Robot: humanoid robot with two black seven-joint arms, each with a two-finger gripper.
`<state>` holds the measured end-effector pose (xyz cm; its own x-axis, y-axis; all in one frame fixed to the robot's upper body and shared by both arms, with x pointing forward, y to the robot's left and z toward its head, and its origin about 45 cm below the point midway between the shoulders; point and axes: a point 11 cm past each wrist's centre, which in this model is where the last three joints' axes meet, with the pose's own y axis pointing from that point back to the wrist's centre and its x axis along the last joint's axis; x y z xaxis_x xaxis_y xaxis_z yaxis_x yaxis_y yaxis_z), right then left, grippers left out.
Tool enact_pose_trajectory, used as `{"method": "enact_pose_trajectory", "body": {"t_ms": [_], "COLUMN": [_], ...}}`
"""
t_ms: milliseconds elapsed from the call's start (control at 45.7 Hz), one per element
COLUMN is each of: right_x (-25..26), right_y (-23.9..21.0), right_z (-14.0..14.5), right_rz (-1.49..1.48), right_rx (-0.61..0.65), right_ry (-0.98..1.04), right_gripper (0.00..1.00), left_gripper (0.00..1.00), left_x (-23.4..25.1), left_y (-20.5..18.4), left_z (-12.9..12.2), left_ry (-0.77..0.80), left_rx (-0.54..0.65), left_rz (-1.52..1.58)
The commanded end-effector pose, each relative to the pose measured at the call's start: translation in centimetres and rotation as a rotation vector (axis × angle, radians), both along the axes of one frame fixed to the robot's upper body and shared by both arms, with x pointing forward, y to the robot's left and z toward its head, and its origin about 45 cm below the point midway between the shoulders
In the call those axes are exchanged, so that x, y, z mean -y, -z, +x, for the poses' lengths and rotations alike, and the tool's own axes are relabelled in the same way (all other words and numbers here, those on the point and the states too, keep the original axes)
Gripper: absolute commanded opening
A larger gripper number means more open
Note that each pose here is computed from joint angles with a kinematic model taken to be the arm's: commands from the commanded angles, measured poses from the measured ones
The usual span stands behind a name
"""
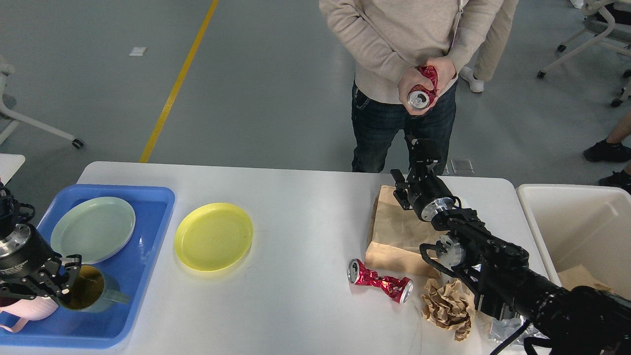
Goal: Tidy desktop
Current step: 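Carry the mug into the blue tray and lower it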
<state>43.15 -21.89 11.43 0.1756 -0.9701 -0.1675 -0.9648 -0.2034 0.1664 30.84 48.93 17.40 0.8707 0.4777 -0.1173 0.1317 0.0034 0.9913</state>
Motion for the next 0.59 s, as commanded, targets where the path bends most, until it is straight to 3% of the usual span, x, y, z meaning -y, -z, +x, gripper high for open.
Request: {"method": "enact_pose_trajectory", "body": {"t_ms": [0,66,241,569], "right_x": [-0.08,-0.08,0.03,-0.01], "right_y": [-0.01,-0.01,0.05,-0.02], "right_z": [0.01,0.01,-0.03,0.01], "right_rz": [0.001,0.001,0.0,0.001], "right_rx": [0.0,0.0,-0.001,0.001], "right_ry": [-0.001,-0.001,0.001,-0.001], "right_gripper": [1.0,1.0,1.0,1.0], "left_gripper": [0.0,0.0,0.14,0.58], "left_x": [-0.03,-0.08,0.05,0.15], "left_y": [0.21,0.45,0.48,1.2], "left_z": [-0.19,-0.44,-0.37,-0.91], "left_ry": [-0.002,-0.004,-0.003,-0.009], "left_rx": [-0.005,-0.012,-0.01,-0.024], "left_rz": [-0.001,-0.002,-0.007,-0.015]}}
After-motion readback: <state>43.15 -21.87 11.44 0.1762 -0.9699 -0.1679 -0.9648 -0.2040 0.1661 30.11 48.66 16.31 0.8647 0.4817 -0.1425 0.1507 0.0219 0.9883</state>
